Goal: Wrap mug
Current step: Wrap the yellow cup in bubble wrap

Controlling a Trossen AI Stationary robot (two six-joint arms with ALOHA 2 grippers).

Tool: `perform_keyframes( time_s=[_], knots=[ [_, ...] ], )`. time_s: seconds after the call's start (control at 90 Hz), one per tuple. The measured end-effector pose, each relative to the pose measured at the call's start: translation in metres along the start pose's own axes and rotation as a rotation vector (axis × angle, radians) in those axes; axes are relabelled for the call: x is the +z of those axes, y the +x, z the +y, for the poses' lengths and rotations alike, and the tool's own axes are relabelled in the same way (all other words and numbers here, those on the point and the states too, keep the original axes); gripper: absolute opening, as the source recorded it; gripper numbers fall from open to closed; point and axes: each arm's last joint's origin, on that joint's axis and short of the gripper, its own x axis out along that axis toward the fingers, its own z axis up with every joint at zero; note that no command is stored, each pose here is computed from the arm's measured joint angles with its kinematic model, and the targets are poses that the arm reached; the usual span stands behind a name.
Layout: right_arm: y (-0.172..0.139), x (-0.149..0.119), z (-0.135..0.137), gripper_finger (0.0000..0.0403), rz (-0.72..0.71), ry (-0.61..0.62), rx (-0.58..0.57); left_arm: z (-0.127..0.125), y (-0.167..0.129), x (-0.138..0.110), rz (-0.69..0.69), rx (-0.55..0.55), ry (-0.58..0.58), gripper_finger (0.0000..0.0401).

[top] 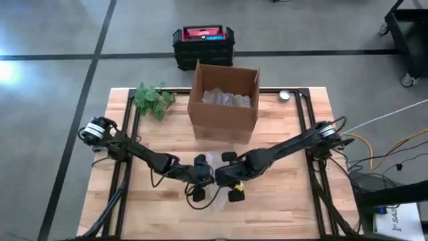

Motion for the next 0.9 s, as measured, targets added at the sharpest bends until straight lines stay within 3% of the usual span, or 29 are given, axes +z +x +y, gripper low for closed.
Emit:
perform_keyframes(
  time_s=[0.233,0.422,0.5,0.644,0.9],
  knots=[
    [-0.026,0.001,-0.020,0.0014,-0.070,0.028,-0.279,0.000,0.000,0.000,0.000,-0.001,-0.002,0.0024],
    [0.007,-0.009,-0.048,0.0014,0.095,0.104,-0.343,-0.001,0.000,0.000,-0.002,-0.003,-0.007,0.0024],
    [0.022,-0.009,-0.053,0.0014,0.130,0.102,-0.315,-0.001,0.000,0.000,-0.003,-0.004,-0.007,0.0024],
    [0.040,-0.009,-0.048,0.0014,0.166,0.078,-0.107,-0.001,0.000,0.000,-0.004,-0.004,-0.007,0.0024],
    [0.020,-0.005,-0.027,0.0014,0.096,0.053,-0.063,-0.001,0.000,0.000,-0.005,-0.004,-0.007,0.0024]
  ],
)
